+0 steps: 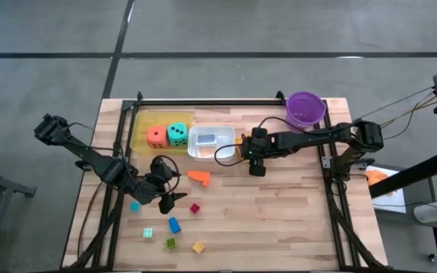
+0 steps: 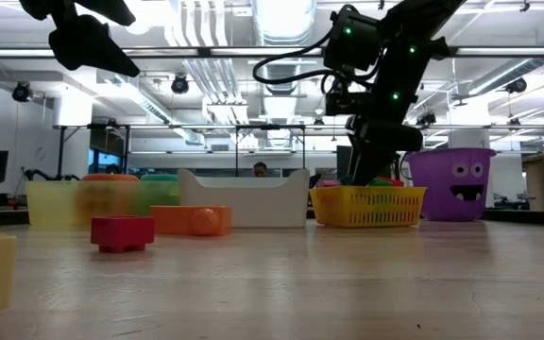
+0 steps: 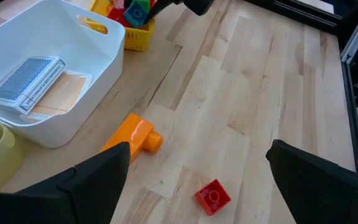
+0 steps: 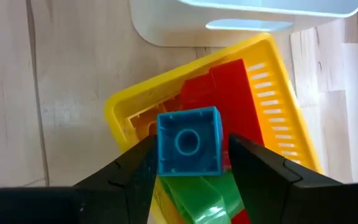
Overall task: Pick & Place Toys
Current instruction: Put the blue game piece into the yellow bin, then put the red game piece into the yellow bin
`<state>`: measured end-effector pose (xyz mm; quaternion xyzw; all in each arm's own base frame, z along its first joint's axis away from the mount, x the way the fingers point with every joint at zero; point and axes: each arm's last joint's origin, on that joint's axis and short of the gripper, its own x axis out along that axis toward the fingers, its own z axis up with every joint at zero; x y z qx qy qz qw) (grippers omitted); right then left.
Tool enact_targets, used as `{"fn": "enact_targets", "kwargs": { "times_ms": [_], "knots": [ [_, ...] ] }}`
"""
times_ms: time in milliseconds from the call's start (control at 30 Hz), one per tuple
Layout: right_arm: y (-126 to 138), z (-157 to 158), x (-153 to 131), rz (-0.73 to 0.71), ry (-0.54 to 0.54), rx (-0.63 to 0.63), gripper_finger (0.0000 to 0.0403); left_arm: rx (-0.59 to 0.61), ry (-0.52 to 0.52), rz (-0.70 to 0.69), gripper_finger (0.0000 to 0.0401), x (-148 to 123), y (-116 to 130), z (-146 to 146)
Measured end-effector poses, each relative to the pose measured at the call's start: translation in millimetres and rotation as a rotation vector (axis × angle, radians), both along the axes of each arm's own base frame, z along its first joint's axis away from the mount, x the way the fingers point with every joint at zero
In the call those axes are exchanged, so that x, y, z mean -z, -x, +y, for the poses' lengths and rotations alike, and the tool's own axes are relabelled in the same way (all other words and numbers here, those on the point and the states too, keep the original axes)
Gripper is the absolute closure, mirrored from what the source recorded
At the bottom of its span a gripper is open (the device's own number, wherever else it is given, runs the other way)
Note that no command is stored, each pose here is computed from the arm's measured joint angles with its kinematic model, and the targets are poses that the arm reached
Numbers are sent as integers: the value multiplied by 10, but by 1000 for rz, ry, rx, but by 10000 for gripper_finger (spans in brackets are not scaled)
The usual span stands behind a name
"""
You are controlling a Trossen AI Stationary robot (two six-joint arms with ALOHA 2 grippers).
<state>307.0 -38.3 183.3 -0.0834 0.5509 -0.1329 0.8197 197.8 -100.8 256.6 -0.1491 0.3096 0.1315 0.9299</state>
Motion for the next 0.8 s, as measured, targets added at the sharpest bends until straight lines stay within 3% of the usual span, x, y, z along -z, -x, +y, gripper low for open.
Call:
{"fn": "enact_targets", "kwargs": {
  "times_ms": [467,800],
  "knots": [
    [-81,-3,-174,-31,-24,15,209,9,11,5,22,2,1,-4],
    [-60,52,-371,-49,44,104,209,12,14,7,22,2,1,-5]
  ]
}}
